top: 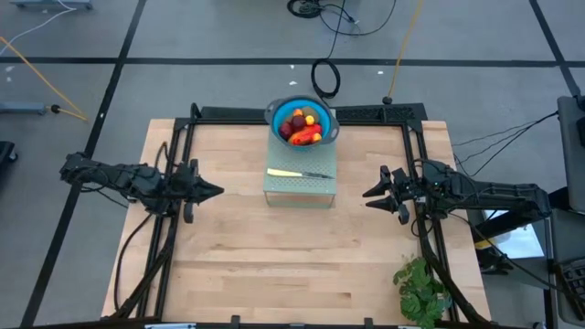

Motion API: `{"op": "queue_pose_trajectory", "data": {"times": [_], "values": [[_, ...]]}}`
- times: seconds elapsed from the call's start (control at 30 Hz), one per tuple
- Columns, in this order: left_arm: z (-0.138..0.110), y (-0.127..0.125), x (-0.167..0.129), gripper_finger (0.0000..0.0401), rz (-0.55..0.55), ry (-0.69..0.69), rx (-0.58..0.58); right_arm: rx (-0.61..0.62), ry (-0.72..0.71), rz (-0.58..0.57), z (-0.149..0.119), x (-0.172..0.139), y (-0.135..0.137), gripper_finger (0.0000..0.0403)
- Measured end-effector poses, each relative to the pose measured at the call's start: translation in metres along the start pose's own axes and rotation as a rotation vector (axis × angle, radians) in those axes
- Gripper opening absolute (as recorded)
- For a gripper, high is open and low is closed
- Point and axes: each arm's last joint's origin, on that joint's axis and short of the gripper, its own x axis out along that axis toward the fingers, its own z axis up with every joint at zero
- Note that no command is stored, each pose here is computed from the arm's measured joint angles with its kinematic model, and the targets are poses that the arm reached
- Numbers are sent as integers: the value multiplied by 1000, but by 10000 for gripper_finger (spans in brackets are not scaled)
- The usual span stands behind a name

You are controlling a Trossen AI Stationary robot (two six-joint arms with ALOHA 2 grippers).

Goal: Pick & Place Fruit
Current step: Return to Home Position

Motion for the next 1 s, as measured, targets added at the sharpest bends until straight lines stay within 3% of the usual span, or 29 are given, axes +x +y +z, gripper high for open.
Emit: {"op": "queue_pose_trajectory", "data": {"times": [0.33,1.0], "values": [[-24,12,-15,3,-23,-72,1,0,0,0,0,0,0,139],[-57,23,-17,2,-35,-112,-10,0,0,0,0,0,0,139]]}}
